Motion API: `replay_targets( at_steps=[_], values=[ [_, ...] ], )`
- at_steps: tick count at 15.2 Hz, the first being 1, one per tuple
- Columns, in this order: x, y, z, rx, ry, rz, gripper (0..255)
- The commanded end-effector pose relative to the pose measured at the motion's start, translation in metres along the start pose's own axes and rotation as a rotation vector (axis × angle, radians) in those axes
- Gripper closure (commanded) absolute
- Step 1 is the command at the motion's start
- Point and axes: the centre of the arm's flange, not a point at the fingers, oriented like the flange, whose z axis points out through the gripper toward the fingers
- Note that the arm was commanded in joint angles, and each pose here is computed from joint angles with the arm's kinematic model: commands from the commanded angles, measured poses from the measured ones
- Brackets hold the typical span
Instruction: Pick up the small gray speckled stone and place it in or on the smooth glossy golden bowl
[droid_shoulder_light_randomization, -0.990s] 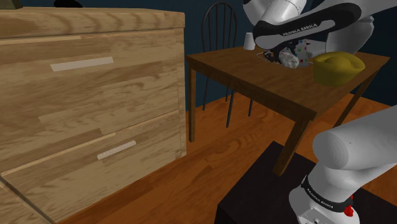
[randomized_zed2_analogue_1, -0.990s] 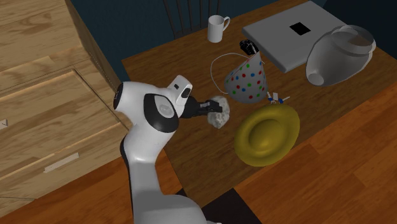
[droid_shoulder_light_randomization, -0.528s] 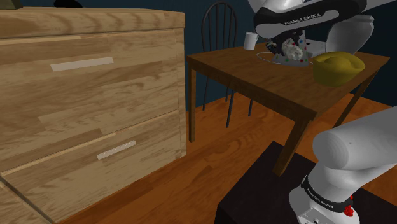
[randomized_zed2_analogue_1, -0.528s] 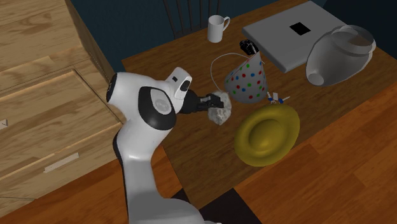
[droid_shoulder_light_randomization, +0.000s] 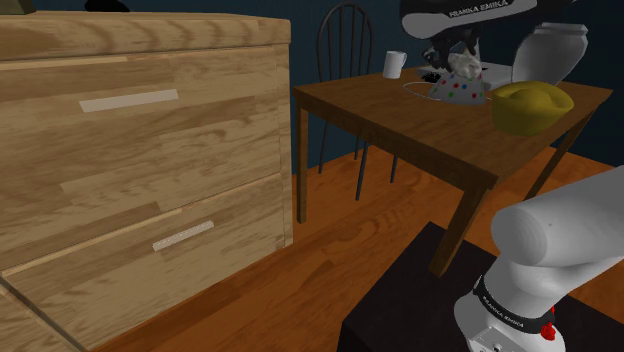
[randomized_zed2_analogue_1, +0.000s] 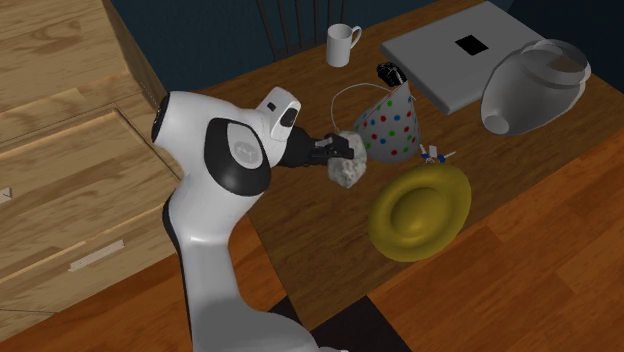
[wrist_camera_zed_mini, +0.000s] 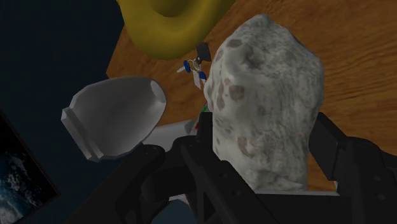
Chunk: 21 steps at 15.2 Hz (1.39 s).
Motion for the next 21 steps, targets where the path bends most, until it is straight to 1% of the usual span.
replay_targets(
  at_steps=[1,10,21],
  values=[
    [0.003,0.008,-0.007,0.0,0.0,0.0,255],
    [0.015,0.039,-0.034,0.0,0.0,0.0,255],
    [-0.058,0.144,0.033,0.0,0.0,0.0,255]
  ],
)
